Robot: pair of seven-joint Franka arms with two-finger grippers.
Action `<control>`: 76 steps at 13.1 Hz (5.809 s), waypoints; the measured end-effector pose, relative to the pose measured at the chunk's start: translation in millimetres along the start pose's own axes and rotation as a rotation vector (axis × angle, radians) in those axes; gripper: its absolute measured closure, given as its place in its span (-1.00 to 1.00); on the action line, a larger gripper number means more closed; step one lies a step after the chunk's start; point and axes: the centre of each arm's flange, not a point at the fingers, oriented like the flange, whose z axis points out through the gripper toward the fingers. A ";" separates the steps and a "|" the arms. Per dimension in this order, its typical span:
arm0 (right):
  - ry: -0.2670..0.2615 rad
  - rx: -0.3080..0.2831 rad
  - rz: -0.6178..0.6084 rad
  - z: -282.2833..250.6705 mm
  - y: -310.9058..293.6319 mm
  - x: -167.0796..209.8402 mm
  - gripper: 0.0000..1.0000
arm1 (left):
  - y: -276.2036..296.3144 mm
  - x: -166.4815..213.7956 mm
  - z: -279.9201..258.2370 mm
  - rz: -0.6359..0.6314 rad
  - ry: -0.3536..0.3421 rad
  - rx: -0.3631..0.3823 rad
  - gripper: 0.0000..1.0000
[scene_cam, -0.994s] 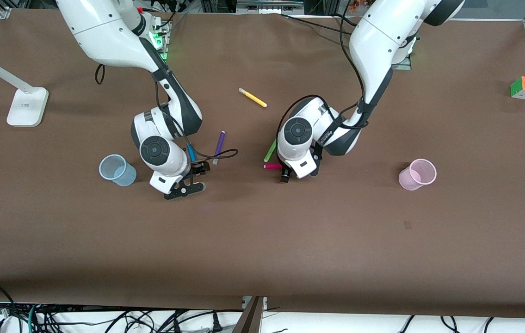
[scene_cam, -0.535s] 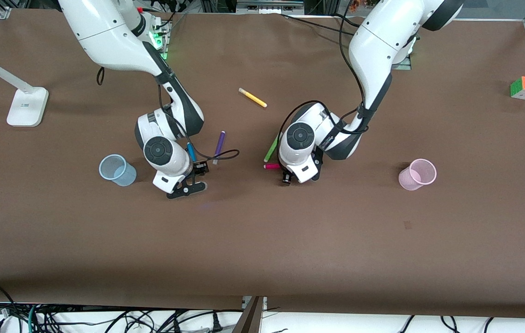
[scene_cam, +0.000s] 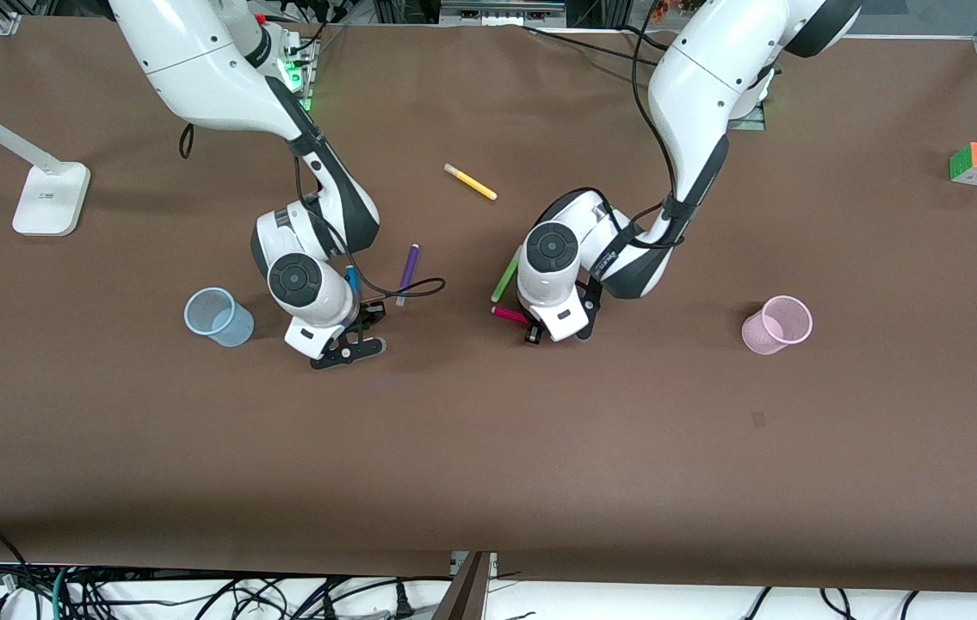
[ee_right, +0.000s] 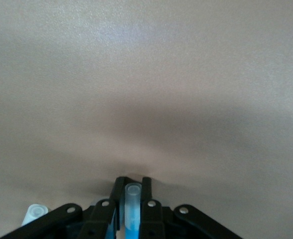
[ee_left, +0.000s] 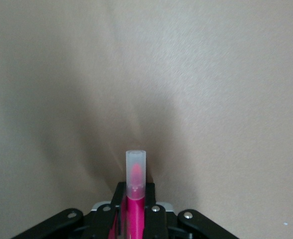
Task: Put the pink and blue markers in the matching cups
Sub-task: 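Lift the blue marker toward the blue cup while the left gripper carries pink, then lower the blue marker into the blue cup while the left gripper drops pink, then open and raise the right gripper while the left gripper lifts from the cup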
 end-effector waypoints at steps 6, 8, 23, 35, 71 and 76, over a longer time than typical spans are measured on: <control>0.067 0.002 -0.079 -43.0 0.5 15.5 0.67 | 23.3 85.0 -121.4 0.008 -0.041 0.069 0.64; 0.062 -0.006 -0.149 -84.5 12.0 25.1 0.67 | 20.8 141.3 -179.4 0.044 -0.101 0.100 0.64; 0.257 0.320 -0.951 -198.7 199.2 7.9 0.67 | -56.8 453.3 -160.4 0.083 -0.634 0.115 0.64; 0.458 0.586 -1.104 -137.5 280.7 -43.1 0.67 | -94.0 534.2 -56.1 0.167 -0.815 0.035 0.64; -0.124 0.087 0.162 -347.9 226.5 -51.0 -1.00 | -27.2 290.2 -360.9 0.329 -0.264 0.284 -1.00; -0.059 0.054 0.173 -382.2 217.6 -97.8 -1.00 | -33.7 206.4 -378.4 0.801 -0.116 0.278 -1.00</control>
